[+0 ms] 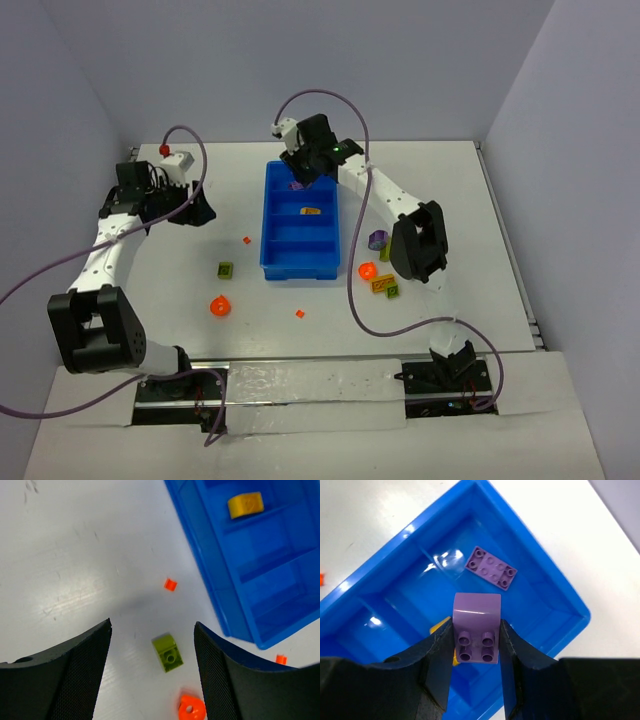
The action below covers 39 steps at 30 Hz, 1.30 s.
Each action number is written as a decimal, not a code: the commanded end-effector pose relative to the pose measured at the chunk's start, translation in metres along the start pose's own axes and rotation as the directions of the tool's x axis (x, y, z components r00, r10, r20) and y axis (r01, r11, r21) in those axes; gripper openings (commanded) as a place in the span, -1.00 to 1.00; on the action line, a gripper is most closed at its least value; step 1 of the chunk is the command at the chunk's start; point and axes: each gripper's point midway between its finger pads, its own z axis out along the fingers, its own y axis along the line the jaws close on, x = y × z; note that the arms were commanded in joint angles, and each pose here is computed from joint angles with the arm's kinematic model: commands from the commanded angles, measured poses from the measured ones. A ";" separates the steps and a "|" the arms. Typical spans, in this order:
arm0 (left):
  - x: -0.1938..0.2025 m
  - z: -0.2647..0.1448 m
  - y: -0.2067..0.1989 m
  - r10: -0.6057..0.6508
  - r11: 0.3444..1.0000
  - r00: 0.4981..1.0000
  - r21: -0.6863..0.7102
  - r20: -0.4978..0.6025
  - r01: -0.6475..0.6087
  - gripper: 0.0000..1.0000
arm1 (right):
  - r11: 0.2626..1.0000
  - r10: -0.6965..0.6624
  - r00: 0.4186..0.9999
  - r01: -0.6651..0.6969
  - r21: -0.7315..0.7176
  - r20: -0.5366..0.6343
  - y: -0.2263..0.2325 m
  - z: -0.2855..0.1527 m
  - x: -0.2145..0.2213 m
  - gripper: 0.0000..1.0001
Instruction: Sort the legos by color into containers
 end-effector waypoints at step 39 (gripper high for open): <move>0.111 0.005 -0.011 0.066 0.998 0.938 0.002 -0.342 -0.069 0.50 | 0.994 0.025 0.990 -0.040 0.106 0.141 -0.042 -0.014 -0.038 0.86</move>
